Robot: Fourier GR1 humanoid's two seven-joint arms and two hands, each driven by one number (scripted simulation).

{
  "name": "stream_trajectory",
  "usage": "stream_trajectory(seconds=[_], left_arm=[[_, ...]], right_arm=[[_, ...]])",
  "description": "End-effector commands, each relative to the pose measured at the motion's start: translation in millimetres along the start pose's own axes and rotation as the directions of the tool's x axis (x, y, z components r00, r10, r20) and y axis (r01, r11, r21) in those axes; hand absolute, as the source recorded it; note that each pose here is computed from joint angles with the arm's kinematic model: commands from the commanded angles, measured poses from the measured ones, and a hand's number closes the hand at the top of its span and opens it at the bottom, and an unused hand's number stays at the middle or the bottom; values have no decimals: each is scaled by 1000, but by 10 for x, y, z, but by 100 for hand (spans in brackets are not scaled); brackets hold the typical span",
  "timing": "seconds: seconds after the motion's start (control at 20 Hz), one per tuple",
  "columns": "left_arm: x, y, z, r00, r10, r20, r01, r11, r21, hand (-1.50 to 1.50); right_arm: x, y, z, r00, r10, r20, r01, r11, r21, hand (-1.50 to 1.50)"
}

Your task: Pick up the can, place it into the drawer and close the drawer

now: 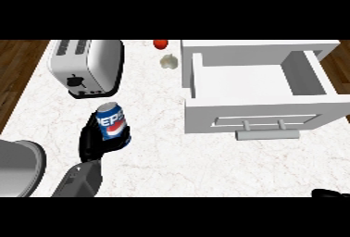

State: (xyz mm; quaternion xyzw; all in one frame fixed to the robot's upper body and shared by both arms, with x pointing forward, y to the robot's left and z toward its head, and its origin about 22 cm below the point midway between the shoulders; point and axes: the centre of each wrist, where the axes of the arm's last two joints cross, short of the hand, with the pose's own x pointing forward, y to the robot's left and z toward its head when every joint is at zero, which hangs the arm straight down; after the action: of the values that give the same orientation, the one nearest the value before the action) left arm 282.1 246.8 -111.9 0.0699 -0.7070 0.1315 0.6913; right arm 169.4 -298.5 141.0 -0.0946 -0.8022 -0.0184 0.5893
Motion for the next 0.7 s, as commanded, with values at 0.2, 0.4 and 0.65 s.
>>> stream_trajectory(seconds=[0.2, 0.4, 0.65], left_arm=[[346, -700, -474, 999, 45, 18, -38, 963, -266, 150], [573, -748, -583, 999, 20, 29, -10, 948, -317, 150], [985, -1338, -578, 995, 16, 96, 21, 927, -374, 150]], right_arm=[[-18, -14, -22, 999, 45, 5, -45, 999, -13, -150], [126, 70, -12, 1000, 27, 1, -27, 999, -24, -150], [74, -54, -51, 1000, 29, 11, -28, 998, -55, -150]])
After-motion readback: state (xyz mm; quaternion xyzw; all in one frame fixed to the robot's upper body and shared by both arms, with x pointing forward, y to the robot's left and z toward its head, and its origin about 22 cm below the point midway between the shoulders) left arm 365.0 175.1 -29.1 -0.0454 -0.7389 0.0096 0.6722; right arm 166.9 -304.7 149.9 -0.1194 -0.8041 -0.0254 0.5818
